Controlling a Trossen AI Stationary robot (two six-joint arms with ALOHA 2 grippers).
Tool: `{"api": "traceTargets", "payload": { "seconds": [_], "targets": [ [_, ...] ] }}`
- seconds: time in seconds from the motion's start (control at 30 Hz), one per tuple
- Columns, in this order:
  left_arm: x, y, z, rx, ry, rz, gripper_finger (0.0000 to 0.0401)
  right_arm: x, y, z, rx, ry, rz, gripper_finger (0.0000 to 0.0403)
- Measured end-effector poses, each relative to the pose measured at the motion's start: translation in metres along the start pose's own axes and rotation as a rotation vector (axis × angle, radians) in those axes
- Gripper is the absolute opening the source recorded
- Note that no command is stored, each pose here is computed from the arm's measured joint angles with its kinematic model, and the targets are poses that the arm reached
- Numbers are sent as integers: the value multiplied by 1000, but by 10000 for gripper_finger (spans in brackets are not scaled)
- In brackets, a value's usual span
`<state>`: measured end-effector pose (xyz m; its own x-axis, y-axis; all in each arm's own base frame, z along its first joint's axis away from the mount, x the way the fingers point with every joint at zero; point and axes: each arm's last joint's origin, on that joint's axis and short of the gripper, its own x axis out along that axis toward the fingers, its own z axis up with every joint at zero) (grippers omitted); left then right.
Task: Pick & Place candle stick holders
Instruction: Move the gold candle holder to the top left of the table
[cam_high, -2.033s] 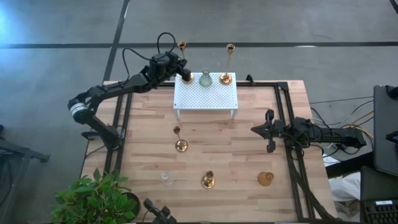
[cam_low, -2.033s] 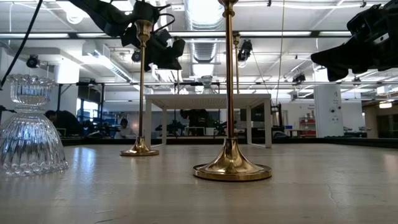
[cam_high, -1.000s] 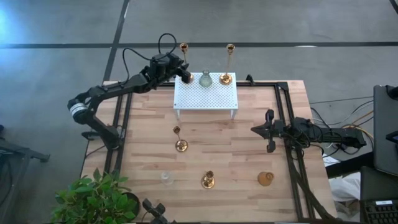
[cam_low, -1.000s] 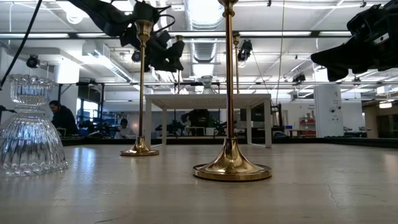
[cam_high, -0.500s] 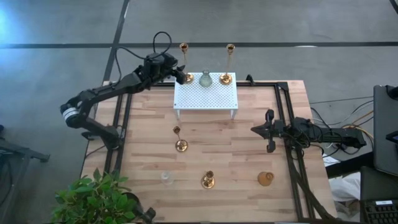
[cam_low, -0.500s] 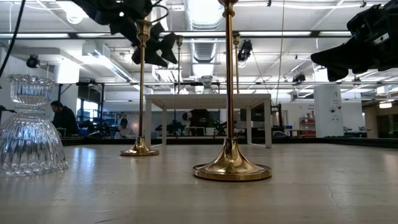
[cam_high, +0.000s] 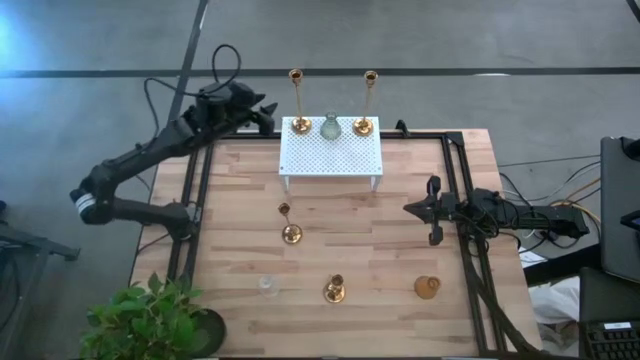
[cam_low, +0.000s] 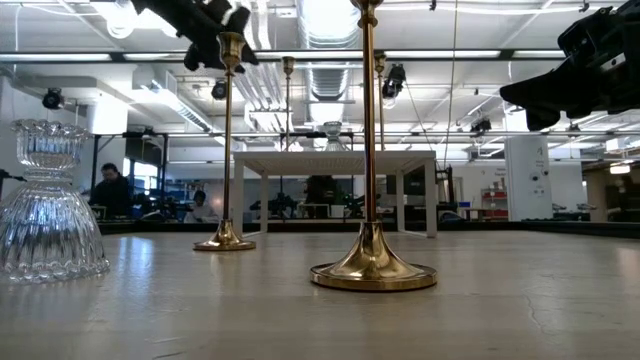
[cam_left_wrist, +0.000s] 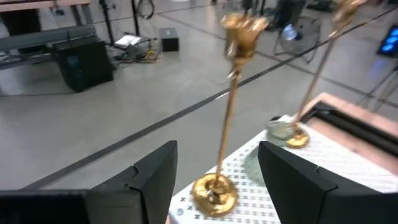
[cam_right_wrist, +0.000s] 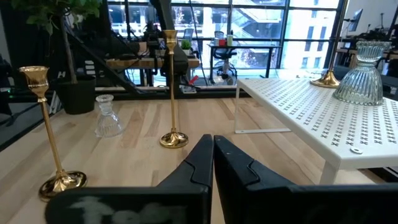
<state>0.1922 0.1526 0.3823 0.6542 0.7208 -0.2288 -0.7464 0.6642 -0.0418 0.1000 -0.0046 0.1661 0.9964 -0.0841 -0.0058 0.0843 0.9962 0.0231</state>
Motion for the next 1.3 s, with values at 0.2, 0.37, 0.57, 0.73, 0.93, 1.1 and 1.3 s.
{"api": "traceTargets", "payload": {
  "seconds": [0.2,0.37,0.57,0.73,0.93,1.1,1.3],
  "targets": [
    [-25,1,12,-30,-78,-105,230,0,0,0,1,0,0,8],
    [-39,-2,24,-14,-180,-249,230,0,0,0,1,0,0,8],
    [-54,-7,43,16,-331,-453,230,0,0,0,2,0,0,8],
    [-68,-8,66,33,-374,-513,230,0,0,0,2,0,0,8],
    [-91,-9,100,63,-359,-599,229,0,0,0,1,0,0,8],
    [-116,-8,119,138,-335,-605,229,0,0,0,1,0,0,8],
    [-142,-5,119,173,-254,-612,229,0,0,0,0,0,0,8]
  ]
}}
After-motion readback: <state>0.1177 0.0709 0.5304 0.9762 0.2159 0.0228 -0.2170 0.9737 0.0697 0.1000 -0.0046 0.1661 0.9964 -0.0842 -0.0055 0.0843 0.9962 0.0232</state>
